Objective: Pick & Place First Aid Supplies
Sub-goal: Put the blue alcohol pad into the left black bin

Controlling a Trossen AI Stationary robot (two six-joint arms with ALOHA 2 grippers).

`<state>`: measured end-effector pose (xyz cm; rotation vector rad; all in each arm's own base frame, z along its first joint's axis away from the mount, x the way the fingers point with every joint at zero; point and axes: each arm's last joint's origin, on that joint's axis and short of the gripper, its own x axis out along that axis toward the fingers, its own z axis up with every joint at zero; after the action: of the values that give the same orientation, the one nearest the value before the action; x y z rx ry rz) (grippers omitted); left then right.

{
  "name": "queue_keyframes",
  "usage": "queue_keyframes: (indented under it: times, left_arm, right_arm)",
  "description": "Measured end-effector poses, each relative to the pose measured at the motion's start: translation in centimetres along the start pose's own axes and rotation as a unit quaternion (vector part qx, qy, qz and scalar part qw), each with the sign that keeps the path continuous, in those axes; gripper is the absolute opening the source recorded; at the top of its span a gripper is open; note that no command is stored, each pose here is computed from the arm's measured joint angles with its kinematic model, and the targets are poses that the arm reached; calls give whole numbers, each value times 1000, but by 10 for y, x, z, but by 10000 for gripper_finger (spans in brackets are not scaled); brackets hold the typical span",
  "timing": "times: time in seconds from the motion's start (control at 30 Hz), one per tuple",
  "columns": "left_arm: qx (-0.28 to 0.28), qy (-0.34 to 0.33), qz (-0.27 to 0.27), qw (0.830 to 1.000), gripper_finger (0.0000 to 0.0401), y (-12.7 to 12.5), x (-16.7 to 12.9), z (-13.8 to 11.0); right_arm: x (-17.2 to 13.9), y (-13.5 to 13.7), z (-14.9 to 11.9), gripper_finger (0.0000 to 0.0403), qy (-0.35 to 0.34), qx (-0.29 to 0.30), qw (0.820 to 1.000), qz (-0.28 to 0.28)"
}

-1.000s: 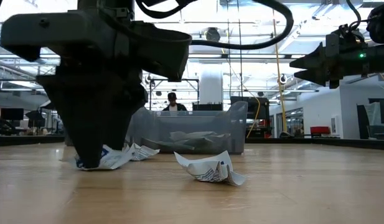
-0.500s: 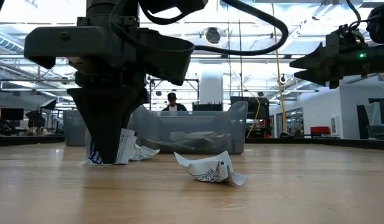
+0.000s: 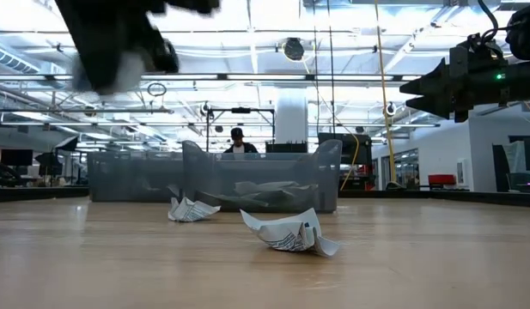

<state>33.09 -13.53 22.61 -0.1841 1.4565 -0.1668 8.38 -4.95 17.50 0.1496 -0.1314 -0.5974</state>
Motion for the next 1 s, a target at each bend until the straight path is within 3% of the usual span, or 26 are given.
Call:
queue_keyframes:
  times: [0.3, 0.57, 0.73, 1.0]
  left_arm:
    - [-1, 7, 4, 1000, 2, 6, -52, -28]
    - [-23, 31, 17, 999, 1, 20, -59, -33]
    - [-81, 17, 22, 996, 1, 57, -67, -21]
    - [-187, -12, 32, 982, 1, 142, -85, -13]
  right_arm:
    - [0, 0, 0, 297, 0, 0, 1000, 0]
    - [0, 0, 0, 297, 0, 0, 1000, 0]
    - [0, 0, 0, 297, 0, 0, 1000, 0]
    - [0, 0, 0, 297, 0, 0, 1000, 0]
